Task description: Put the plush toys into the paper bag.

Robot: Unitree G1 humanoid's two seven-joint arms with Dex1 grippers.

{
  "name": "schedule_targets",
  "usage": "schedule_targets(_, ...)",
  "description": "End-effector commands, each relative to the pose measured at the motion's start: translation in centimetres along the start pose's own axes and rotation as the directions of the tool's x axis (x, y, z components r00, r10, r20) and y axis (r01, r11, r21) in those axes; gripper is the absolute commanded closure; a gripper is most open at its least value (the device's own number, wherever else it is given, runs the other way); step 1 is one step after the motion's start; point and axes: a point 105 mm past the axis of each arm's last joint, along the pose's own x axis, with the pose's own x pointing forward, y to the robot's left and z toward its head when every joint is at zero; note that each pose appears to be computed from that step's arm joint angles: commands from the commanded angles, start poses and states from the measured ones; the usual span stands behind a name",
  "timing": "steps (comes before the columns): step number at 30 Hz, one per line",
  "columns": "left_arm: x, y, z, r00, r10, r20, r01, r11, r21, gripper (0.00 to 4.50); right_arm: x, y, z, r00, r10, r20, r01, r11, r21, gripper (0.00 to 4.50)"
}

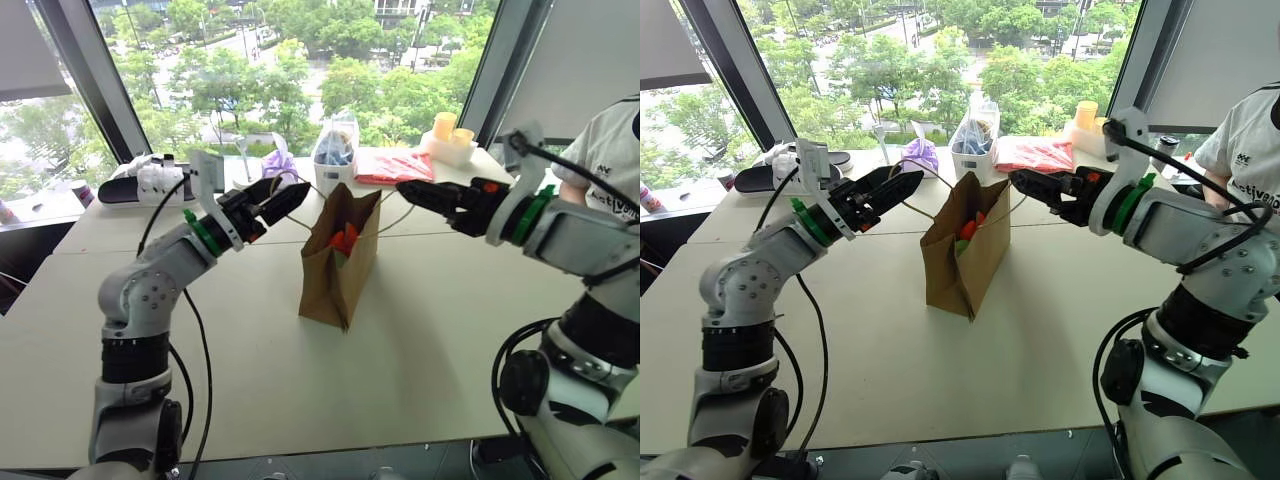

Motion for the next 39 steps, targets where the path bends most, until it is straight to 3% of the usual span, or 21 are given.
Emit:
schedule_targets(1,-1.7,-1.1,0.3,0.997,-0.026,-0.067,0.034,0.991,0.131,0.04,-2.2,-2.5,0.8,0.993,-0.103,0.05,0.103,0.995,0.004,0.01)
schedule_targets(4,-3.0,-1.1,-0.6,0.994,-0.014,-0.108,0.028,0.991,0.13,0.04,-3.2,-5.0,-0.7,0.981,-0.188,0.044,0.185,0.98,0.072,0.01)
schedule_targets(7,-4.0,-0.5,-1.3,0.995,0.022,-0.096,-0.009,0.991,0.131,0.04,-3.4,-5.6,-3.5,0.983,-0.183,0.009,0.181,0.977,0.113,0.01)
schedule_targets(16,-3.8,-1.2,-6.4,0.98,-0.005,-0.198,0.035,0.989,0.145,0.04,-1.1,-4.8,-8.7,0.984,-0.16,-0.075,0.159,0.987,-0.024,0.01)
schedule_targets(20,-1.7,-2.7,-9.9,0.97,-0.05,-0.239,0.095,0.979,0.181,0.0,1.3,-3.1,-10.6,0.989,-0.085,-0.123,0.071,0.991,-0.112,1.26)
schedule_targets(26,-0.1,-4.9,-10.9,0.964,-0.13,-0.23,0.171,0.971,0.166,0.0,4.2,-1.2,-11.1,0.993,0.011,-0.118,-0.029,0.989,-0.148,4.37)
schedule_targets(39,2.0,-3.2,-12.3,0.974,0.063,-0.22,-0.003,0.965,0.262,0.0,6.7,2.1,-12.1,0.981,0.131,-0.146,-0.152,0.978,-0.143,4.44)
